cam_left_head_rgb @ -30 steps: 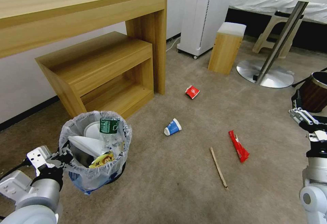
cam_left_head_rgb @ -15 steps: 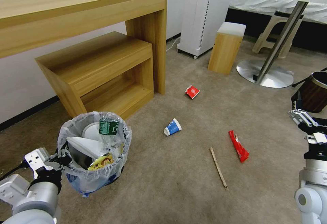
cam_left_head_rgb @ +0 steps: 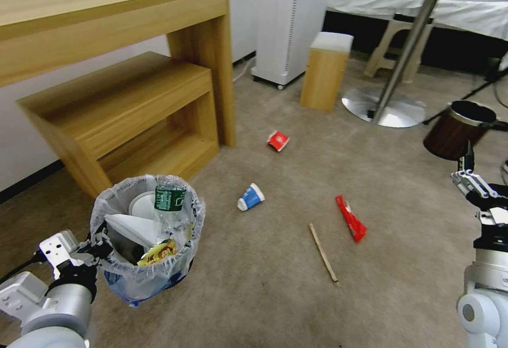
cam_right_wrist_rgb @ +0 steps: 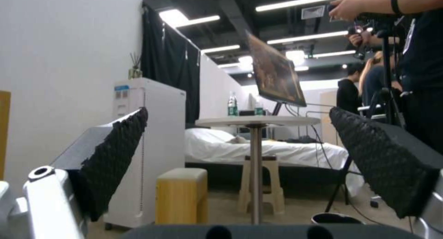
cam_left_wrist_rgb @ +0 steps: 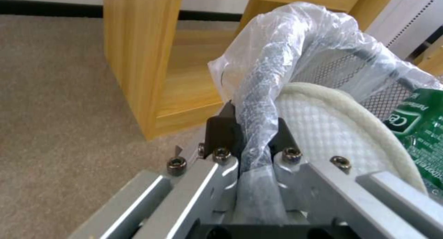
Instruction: Pick up the trash bin and place the garbage on the floor into it.
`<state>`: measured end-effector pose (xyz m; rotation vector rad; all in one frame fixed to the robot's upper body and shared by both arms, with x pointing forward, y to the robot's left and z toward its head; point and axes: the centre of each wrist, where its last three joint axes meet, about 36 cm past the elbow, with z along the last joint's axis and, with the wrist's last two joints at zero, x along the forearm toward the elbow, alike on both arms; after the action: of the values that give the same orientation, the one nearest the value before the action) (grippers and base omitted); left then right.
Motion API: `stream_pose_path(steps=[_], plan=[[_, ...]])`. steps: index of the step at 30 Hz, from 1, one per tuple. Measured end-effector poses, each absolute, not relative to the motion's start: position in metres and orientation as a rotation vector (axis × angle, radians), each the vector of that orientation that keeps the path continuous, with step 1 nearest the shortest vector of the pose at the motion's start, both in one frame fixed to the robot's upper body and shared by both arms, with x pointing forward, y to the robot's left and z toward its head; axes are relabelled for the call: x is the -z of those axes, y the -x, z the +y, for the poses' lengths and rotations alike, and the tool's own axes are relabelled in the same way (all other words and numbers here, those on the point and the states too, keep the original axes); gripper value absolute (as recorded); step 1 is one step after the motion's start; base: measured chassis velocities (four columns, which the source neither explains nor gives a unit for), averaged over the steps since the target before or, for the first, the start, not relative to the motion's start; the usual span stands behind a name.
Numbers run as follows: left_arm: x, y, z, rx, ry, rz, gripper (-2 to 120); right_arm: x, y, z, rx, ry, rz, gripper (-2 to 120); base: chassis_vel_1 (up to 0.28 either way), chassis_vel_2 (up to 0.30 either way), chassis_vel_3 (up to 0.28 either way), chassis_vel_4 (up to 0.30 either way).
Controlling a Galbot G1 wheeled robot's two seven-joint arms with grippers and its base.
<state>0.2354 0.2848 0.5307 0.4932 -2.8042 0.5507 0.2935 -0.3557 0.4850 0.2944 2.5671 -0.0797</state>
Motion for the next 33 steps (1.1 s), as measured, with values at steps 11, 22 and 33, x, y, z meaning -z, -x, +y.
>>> stream_pose_path(steps=[11, 22, 33], plan=[[-0.533, -0.236, 0.288, -0.561, -0.506, -2.818, 3, -0.478, -0.297, -0.349, 0.079, -0.241, 2.578, 100, 0.0, 0.0, 0.0, 0.0], [-0.534, -0.237, 0.288, -0.562, -0.5, -2.826, 3, -0.474, -0.3, -0.344, 0.08, -0.234, 2.588, 100, -0.073, 0.07, 0.068, -0.075], [-0.534, -0.237, 0.289, -0.557, -0.496, -2.827, 3, -0.475, -0.297, -0.341, 0.08, -0.232, 2.603, 100, -0.225, 0.223, 0.231, -0.236]])
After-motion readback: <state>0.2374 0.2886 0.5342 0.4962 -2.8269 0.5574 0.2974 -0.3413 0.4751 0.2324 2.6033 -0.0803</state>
